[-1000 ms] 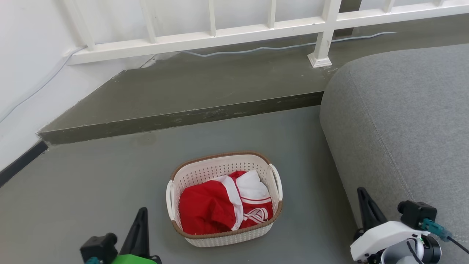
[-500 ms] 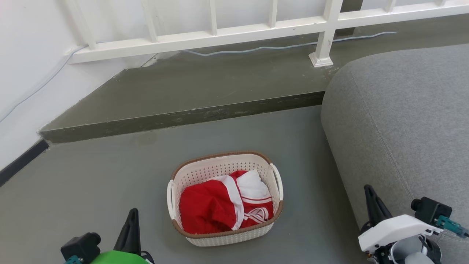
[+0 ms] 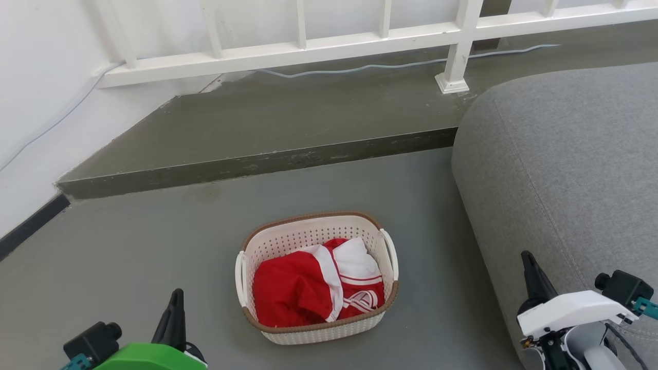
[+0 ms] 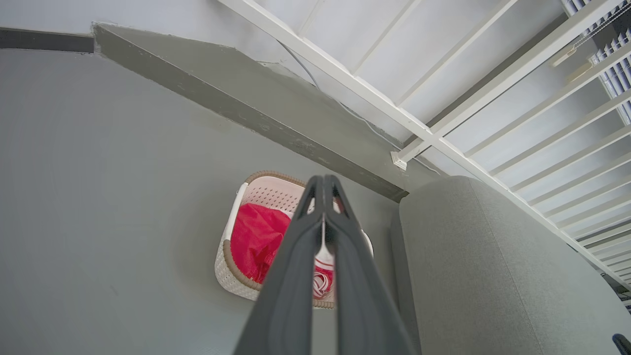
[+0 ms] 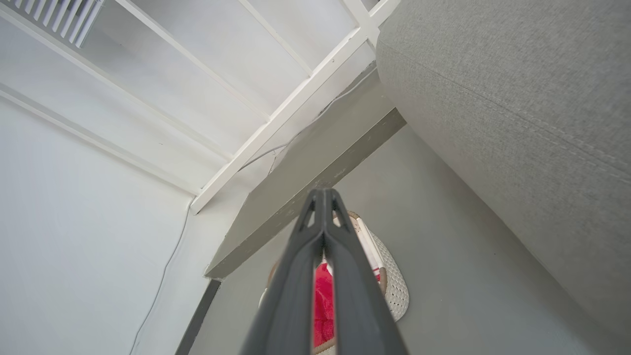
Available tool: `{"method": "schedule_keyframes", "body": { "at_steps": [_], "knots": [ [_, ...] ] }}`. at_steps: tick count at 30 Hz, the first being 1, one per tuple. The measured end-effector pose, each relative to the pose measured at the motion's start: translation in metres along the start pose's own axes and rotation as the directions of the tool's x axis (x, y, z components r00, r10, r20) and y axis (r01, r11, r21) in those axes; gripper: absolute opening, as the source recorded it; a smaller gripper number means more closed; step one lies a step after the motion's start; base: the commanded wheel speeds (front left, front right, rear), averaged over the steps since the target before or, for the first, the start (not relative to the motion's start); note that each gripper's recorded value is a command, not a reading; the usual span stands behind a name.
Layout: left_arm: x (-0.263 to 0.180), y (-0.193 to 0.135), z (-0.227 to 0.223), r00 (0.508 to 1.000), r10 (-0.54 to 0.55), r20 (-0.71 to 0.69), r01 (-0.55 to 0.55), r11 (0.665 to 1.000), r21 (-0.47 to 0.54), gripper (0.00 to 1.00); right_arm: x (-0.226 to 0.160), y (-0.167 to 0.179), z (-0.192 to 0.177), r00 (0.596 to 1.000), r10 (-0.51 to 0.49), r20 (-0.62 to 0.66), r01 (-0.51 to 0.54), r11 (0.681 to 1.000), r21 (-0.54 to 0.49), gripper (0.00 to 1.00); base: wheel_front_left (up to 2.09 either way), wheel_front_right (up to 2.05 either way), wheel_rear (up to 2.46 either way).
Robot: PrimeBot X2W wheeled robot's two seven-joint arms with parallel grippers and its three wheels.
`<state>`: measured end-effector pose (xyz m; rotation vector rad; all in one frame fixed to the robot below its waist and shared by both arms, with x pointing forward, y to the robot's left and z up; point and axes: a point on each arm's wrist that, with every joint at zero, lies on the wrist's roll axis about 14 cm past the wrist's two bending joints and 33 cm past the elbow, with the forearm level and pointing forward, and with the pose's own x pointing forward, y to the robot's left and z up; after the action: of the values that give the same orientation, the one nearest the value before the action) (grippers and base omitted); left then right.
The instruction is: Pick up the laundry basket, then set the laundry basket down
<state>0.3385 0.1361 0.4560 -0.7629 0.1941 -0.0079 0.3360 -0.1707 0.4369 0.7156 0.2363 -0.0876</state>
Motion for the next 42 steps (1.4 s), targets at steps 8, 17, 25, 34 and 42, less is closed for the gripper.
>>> {"method": "schedule_keyframes", "body": {
  "at_steps": [8, 17, 25, 34, 42],
  "knots": [
    [0.003, 0.005, 0.005, 1.000, 0.012, 0.001, -0.012, 0.995, -0.095, 0.00, 0.004, -0.001, 0.006, 1.000, -0.003, 0.001, 0.003, 0.994, 0.105, 0.00, 0.00, 0.00, 0.00],
    [0.006, 0.009, 0.009, 1.000, 0.022, -0.004, -0.022, 0.980, -0.198, 0.00, 0.008, 0.000, 0.012, 1.000, 0.004, 0.007, -0.005, 0.978, 0.209, 0.00, 0.00, 0.00, 0.00],
    [0.009, 0.012, 0.014, 1.000, 0.024, -0.004, -0.024, 0.956, -0.292, 0.00, 0.011, 0.000, 0.017, 1.000, 0.010, 0.013, -0.013, 0.949, 0.314, 0.00, 0.00, 0.00, 0.00],
    [0.013, 0.013, 0.021, 1.000, 0.017, 0.008, -0.013, 0.918, -0.396, 0.00, 0.015, 0.001, 0.024, 0.999, 0.019, 0.026, -0.028, 0.906, 0.422, 0.00, 0.00, 0.00, 0.00],
    [0.016, 0.016, 0.027, 1.000, 0.015, 0.020, -0.004, 0.868, -0.497, 0.00, 0.019, 0.003, 0.033, 0.998, 0.037, 0.047, -0.056, 0.850, 0.525, 0.00, 0.00, 0.00, 0.00]
  ]
}}
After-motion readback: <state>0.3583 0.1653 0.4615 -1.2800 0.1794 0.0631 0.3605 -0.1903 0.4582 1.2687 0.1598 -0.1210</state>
